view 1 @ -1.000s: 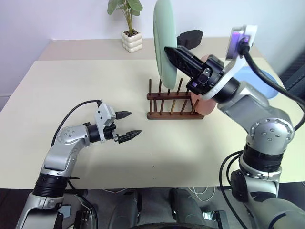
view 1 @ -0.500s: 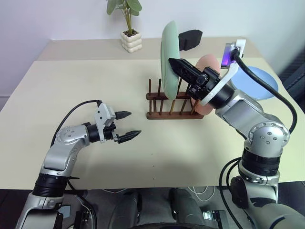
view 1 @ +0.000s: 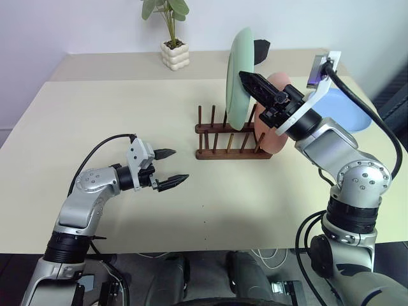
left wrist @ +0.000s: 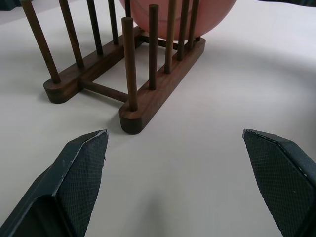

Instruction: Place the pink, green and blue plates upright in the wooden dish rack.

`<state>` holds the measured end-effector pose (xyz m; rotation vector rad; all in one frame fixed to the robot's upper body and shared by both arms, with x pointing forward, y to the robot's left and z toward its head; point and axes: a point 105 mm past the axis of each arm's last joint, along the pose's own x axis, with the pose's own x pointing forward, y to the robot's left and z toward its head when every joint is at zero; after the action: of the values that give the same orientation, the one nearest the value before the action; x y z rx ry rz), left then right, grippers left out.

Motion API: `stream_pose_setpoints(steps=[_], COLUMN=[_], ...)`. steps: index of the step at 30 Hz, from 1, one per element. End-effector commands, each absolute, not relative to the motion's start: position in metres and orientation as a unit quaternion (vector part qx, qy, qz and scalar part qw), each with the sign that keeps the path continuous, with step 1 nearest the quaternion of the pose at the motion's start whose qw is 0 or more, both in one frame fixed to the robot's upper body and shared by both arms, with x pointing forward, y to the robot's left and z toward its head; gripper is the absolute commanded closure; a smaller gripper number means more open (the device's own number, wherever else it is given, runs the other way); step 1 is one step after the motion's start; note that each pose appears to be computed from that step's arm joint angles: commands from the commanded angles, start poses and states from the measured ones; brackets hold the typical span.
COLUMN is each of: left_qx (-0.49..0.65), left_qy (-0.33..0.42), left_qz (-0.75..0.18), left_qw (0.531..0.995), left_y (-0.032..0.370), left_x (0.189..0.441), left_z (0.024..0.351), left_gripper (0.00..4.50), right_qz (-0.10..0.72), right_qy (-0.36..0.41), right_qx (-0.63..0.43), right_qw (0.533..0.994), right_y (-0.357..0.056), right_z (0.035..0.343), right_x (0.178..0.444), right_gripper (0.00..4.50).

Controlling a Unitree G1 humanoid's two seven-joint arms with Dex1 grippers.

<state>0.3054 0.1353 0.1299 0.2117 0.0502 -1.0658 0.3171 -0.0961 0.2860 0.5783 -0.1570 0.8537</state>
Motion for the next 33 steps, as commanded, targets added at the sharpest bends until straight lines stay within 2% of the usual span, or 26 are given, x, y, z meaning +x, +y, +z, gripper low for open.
stream_pose_setpoints(steps=[1, 24, 25, 27, 33], left_qx=[0.106, 0.106, 0.106, 0.106, 0.105], left_qy=[0.001, -0.001, -0.001, -0.001, 0.0], left_qz=[-0.507, -0.508, -0.508, -0.509, -0.51], left_qw=[0.856, 0.855, 0.855, 0.854, 0.854], left_y=[0.135, 0.134, 0.134, 0.134, 0.133], left_x=[0.305, 0.304, 0.304, 0.304, 0.304], left_z=[0.141, 0.142, 0.142, 0.142, 0.141], left_gripper=[0.0, 0.0, 0.0, 0.0, 0.0], right_qz=[0.413, 0.376, 0.376, 0.376, 0.369], right_qy=[-0.093, -0.053, -0.053, -0.053, -0.059], right_qx=[0.285, 0.334, 0.335, 0.336, 0.334], right_qw=[0.86, 0.863, 0.862, 0.862, 0.866], right_y=[-0.099, -0.113, -0.113, -0.113, -0.116], right_z=[0.293, 0.273, 0.273, 0.272, 0.273], right_x=[0.311, 0.323, 0.322, 0.322, 0.322], right_gripper=[4.42, 4.42, 3.81, 3.03, 0.03])
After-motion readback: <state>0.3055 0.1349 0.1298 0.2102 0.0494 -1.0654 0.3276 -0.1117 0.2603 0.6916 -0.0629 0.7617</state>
